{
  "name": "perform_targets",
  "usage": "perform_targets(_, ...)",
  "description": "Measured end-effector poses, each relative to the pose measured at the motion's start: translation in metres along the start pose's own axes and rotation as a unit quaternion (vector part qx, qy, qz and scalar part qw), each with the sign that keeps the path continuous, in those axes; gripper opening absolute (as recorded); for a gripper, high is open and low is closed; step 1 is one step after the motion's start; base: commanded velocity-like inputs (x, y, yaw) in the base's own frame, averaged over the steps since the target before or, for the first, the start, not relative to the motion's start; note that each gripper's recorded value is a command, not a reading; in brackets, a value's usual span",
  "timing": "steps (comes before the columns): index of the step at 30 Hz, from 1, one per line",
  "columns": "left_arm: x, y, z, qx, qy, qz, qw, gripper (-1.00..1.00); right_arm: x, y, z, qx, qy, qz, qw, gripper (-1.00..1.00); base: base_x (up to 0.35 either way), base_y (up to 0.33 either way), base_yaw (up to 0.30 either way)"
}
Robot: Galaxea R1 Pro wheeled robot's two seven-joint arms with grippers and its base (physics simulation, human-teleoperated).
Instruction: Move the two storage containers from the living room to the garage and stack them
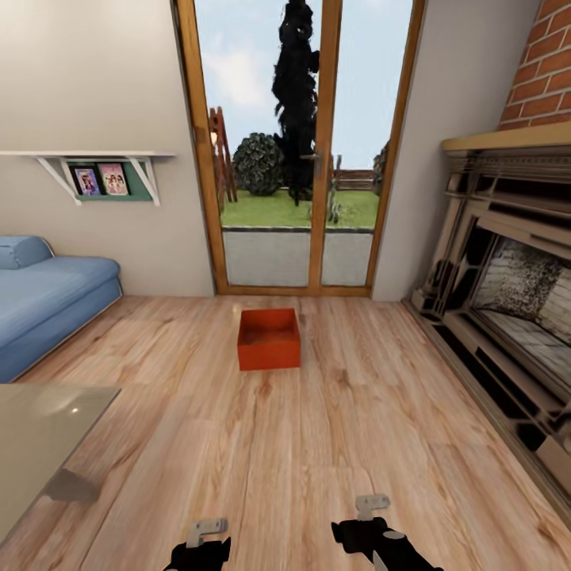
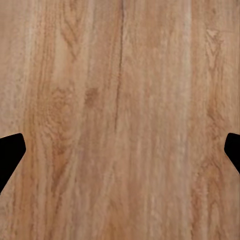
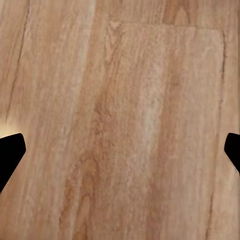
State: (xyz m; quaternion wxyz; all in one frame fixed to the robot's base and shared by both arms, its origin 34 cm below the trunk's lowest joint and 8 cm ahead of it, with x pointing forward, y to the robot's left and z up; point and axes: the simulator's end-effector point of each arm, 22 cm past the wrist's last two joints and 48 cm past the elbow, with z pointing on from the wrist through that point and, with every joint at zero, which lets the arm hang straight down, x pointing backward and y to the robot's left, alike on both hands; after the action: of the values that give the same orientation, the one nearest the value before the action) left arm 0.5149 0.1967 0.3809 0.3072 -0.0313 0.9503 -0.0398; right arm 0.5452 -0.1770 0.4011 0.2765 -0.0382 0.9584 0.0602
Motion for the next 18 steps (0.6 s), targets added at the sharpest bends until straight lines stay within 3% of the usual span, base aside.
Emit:
perform_targets(11, 0.001, -0.003, 0.000, 0.005, 0.003, -0.001, 1.0000, 1.00, 0.003, 0.000, 0.000, 0.005, 0.006, -0.003, 1.0000, 1.00, 0.345, -0.096, 0.000)
perform_targets(18, 0.002, -0.003, 0.000, 0.005, 0.005, 0.000, 1.0000, 1.00, 0.004, -0.016, -0.001, 0.049, 0.007, -0.004, 0.9988, 1.00, 0.345, -0.097, 0.000)
